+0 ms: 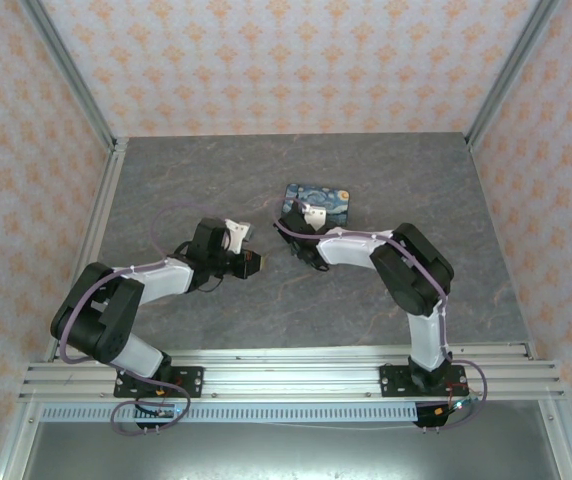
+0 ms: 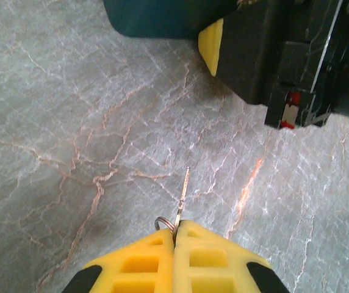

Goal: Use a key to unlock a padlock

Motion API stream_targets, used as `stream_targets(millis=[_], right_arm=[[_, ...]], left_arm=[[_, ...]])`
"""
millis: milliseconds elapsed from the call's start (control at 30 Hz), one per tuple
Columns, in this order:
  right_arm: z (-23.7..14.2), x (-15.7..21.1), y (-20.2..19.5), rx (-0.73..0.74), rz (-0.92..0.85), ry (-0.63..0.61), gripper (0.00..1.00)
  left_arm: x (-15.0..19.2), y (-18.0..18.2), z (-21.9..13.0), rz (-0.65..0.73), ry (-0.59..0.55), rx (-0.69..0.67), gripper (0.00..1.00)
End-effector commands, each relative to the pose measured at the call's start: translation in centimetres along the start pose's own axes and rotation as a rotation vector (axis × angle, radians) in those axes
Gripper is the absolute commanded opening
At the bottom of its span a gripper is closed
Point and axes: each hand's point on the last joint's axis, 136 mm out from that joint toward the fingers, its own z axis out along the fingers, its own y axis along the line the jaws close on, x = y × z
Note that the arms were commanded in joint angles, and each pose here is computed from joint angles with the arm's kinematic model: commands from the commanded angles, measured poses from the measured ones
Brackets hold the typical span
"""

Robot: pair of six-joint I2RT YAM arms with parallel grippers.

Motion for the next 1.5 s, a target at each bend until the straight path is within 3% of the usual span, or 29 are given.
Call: stream_targets(millis=[0,100,467,900,1200,1467], right_arm=[[-0.9,-1.1,-0.2,-0.018,-0.008,-0.031,0.07],[-1.9,-1.4,0.3,-0.075,-0.02,-0.033,0.0],[-5.5,-0.3,3.0,-0.326,-0.036,0.113,0.0],[-10.3,-0.9,3.8,-0.519,0.081,0.257,0.0],[-13.4,-2.1,3.8,-0.598,0.126,0.274,0.0],[-14.4,-2.5,3.6,-0.632,0.154,0.268,0.0]], left_arm=[[0.5,-0.8,0.0,0.083,0.0,0.023,0.0],[0.9,-1.1,-0.2,0.124,-0.001,0.021,0.0],[1.2,-3.0,-0.7,0.181,-0.013,0.045,0.0],[0.3,-5.3,-1.6,0.107,-0.114,0.173,0.0],[-2.5,-7.2,-2.5,0.048,-0.219,0.256,0.0],[-4.0,-8.8,-2.3,-0.049,-0.226,0.371,0.0]])
